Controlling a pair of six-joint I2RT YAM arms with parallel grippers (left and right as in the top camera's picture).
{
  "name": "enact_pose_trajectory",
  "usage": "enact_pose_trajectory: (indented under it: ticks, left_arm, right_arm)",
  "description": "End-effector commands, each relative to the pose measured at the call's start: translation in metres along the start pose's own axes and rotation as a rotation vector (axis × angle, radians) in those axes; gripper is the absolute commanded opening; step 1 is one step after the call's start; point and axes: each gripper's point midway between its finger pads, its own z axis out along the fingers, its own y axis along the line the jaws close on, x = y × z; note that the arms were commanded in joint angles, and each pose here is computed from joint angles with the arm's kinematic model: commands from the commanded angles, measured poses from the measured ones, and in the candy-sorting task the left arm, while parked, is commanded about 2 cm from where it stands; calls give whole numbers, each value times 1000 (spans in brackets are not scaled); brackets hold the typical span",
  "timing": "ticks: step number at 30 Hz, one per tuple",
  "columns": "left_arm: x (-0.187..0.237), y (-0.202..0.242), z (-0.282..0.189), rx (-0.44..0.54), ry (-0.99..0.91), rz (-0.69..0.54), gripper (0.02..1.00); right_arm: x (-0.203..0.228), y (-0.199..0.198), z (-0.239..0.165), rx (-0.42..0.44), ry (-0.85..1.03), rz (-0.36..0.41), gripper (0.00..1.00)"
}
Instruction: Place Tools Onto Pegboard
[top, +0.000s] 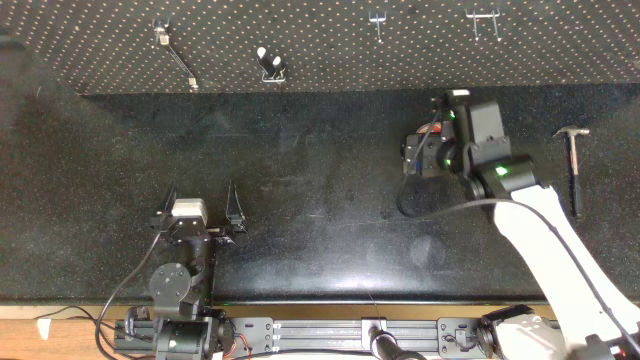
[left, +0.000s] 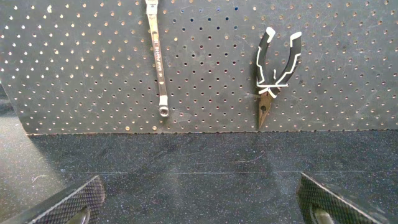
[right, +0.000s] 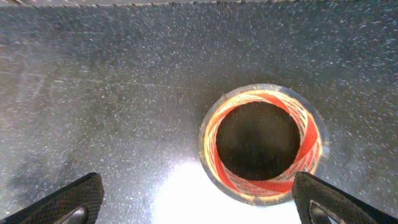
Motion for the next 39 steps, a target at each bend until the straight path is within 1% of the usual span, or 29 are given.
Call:
enact_pose_trajectory:
  ticks: [1, 8, 14, 19, 24, 25, 27, 29, 30, 31, 32, 34, 36, 37, 39]
  left_arm:
    - [1, -3, 0, 15, 2, 17, 996]
    - [1, -3, 0, 15, 2, 17, 996]
    - [1, -3, 0, 15, 2, 17, 993]
    - [1, -3, 0, 15, 2, 17, 996]
    - [1, -3, 0, 15, 2, 17, 996]
    - [1, -3, 0, 15, 2, 17, 996]
    - [1, -3, 0, 15, 2, 17, 996]
    - [1, -3, 0, 15, 2, 17, 996]
    - [1, -3, 0, 15, 2, 17, 996]
    - [1, -3, 0, 15, 2, 17, 996]
    - [1, -3, 0, 15, 2, 17, 996]
    - [1, -3, 0, 15, 2, 17, 996]
    - [1, -3, 0, 15, 2, 17, 996]
    - [1, -3, 0, 15, 2, 17, 996]
    - [1, -3, 0, 15, 2, 17, 998]
  right_arm:
    - [-13, 7, 17, 18, 46, 1, 993]
    - [-10, 11, 47, 48, 161, -7, 991]
    - [10, 8, 61, 77, 283, 5, 989]
    - [17, 5, 72, 87, 314, 5, 987]
    - [20, -1, 76, 115, 322, 2, 993]
    - [19, -1, 76, 116, 321, -9, 1000]
    - [19, -3, 76, 127, 317, -11, 915]
    - [18, -5, 76, 136, 314, -13, 700]
    - [18, -5, 76, 137, 314, -18, 621]
    - [18, -5, 76, 135, 314, -33, 511]
    - [18, -5, 76, 133, 314, -42, 351]
    - [17, -5, 76, 132, 313, -63, 244]
    - [17, -7, 76, 144, 311, -64, 130]
    - [17, -8, 76, 149, 313, -65, 95]
    - [18, -9, 75, 156, 316, -66, 82]
